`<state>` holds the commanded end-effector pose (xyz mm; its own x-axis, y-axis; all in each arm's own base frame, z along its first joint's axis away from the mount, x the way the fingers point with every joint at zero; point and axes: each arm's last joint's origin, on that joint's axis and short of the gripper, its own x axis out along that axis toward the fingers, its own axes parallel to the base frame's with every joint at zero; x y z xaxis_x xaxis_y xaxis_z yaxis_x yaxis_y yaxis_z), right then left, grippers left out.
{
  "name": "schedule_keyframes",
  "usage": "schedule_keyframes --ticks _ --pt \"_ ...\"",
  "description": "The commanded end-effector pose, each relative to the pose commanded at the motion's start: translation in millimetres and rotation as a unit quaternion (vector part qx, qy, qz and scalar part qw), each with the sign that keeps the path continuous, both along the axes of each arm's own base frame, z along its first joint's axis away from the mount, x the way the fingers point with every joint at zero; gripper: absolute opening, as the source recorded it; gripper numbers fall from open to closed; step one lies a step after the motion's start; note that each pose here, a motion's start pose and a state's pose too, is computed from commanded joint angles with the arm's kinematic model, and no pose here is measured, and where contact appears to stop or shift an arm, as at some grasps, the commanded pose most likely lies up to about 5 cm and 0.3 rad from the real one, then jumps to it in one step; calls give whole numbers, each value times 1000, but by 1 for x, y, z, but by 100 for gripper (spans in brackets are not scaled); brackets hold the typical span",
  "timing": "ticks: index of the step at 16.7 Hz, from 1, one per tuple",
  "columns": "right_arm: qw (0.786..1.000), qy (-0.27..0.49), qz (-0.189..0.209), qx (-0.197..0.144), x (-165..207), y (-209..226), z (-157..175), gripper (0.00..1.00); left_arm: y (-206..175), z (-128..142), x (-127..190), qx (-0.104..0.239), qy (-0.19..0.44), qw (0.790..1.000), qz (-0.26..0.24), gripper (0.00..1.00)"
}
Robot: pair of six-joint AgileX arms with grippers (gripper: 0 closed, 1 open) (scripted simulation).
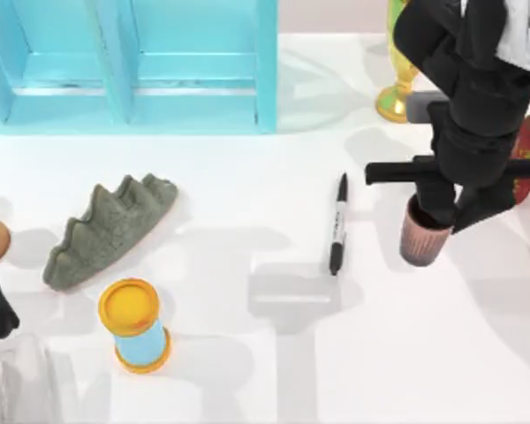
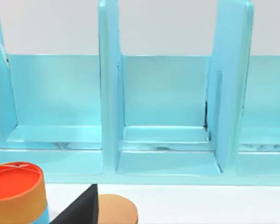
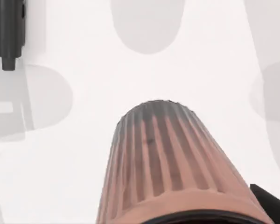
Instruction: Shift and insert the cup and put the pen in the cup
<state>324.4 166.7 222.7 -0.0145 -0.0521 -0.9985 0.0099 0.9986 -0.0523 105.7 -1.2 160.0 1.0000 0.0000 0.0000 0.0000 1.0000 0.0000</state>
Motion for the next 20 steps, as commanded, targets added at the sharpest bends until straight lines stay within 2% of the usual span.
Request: schedule_keyframes --ticks 6,12,16,20 --pt "1000 0 -3 1 0 1 -1 0 0 0 0 0 0 1000 0 100" --pt "1000 -1 0 0 -1 6 -43 0 0 0 0 0 0 1000 0 100" --pt "1000 0 0 0 -1 6 -46 0 0 0 0 0 0 1000 0 100" --pt "1000 0 0 0 -1 6 -46 30 0 0 0 0 0 1000 0 100"
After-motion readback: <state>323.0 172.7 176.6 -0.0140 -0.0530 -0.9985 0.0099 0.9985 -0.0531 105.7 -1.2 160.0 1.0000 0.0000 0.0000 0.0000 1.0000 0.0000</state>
